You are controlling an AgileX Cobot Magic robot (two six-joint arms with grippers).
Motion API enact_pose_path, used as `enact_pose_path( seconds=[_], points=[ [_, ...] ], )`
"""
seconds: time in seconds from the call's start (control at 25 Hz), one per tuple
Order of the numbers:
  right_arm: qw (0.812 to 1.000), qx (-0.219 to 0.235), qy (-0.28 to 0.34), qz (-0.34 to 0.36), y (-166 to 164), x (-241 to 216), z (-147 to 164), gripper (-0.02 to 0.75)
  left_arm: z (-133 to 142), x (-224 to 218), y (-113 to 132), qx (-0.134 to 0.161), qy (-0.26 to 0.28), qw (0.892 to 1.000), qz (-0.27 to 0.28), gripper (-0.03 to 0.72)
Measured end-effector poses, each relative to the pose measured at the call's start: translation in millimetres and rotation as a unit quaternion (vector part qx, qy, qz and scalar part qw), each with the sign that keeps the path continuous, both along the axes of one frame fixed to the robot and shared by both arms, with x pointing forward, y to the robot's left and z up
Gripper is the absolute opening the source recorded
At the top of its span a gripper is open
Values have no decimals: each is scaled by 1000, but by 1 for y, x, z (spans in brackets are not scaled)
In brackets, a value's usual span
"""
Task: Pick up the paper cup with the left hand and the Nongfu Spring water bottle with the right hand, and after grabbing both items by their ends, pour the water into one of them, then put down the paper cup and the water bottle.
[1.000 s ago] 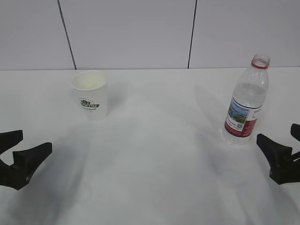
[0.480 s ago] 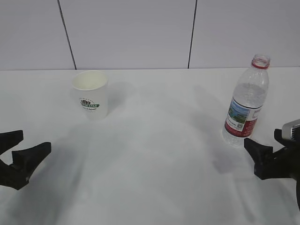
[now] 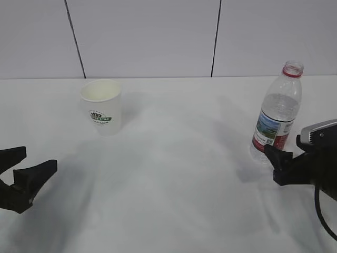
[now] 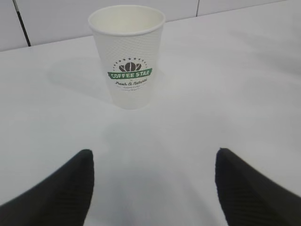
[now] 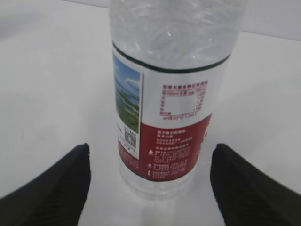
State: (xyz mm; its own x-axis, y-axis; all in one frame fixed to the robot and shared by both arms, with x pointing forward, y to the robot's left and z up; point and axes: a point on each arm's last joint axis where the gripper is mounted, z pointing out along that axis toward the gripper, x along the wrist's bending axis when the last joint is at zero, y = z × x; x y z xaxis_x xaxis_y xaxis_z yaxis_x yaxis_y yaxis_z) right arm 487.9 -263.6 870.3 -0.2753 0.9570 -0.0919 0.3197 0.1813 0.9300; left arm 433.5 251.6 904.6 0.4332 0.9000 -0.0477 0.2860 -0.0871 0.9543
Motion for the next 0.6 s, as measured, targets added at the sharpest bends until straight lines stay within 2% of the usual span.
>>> enact_pose_path(
  seconds=[0.36,0.6],
  points=[
    [1000,1,-8,0,2,21,-8,600,0,0,0,0,0,1000,1,591],
    [1000,0,-1,0,3,31,-18,671,0,0,0,-1,-1,1000,1,591]
  ],
)
